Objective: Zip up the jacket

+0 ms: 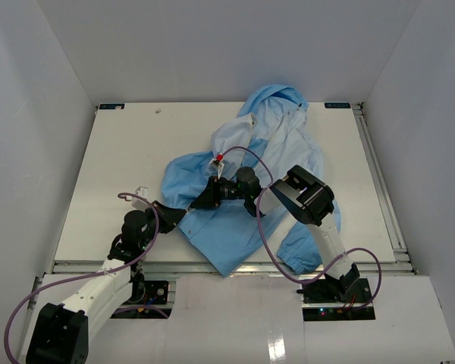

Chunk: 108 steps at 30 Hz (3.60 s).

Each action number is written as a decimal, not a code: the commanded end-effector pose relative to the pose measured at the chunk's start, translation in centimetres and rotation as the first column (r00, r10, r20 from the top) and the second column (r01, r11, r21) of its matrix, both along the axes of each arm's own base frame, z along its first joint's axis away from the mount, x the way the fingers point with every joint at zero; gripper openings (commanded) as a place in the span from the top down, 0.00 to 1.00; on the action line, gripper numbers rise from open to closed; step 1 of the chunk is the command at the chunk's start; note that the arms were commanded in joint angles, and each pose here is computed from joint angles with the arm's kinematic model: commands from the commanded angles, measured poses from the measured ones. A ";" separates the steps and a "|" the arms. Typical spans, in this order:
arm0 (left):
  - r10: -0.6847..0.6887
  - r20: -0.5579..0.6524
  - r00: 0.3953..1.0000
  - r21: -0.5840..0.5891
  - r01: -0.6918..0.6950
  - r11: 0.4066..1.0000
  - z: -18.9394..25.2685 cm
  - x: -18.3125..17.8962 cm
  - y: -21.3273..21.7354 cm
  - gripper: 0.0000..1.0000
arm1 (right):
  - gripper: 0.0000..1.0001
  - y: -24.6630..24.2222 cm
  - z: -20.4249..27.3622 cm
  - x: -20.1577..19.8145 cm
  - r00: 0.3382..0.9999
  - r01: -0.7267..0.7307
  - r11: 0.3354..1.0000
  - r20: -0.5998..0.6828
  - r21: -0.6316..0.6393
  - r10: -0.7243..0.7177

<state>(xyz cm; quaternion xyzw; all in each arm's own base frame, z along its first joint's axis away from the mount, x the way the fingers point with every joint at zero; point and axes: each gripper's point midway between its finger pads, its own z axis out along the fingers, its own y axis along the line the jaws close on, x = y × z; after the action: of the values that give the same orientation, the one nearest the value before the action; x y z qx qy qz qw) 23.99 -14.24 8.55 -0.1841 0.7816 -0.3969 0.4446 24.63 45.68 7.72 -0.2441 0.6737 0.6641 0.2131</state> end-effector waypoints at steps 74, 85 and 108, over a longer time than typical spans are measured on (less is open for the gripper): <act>-0.014 -0.060 0.998 0.022 0.016 1.000 -4.2 -2.5 0.6 1.00 | 0.92 -2.2 0.1 2.5 0.985 0.161 0.987 0.064 0.031 -0.162; -0.030 -0.037 0.999 0.015 0.031 0.999 -3.1 -2.4 0.3 1.00 | 0.92 -3.1 -0.5 4.8 0.964 0.246 0.969 0.110 -0.033 -0.241; -0.021 0.033 0.999 0.013 0.021 1.000 0.0 -1.8 0.4 1.00 | 0.92 -14.0 1.5 16.1 0.775 0.623 0.752 0.304 -0.217 -0.555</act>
<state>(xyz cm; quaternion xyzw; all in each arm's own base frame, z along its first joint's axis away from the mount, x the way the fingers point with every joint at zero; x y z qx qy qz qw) 22.70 -14.32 10.36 -0.1631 0.7676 -0.4152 0.4602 34.81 36.05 6.97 -0.1637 0.7705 0.4977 0.3630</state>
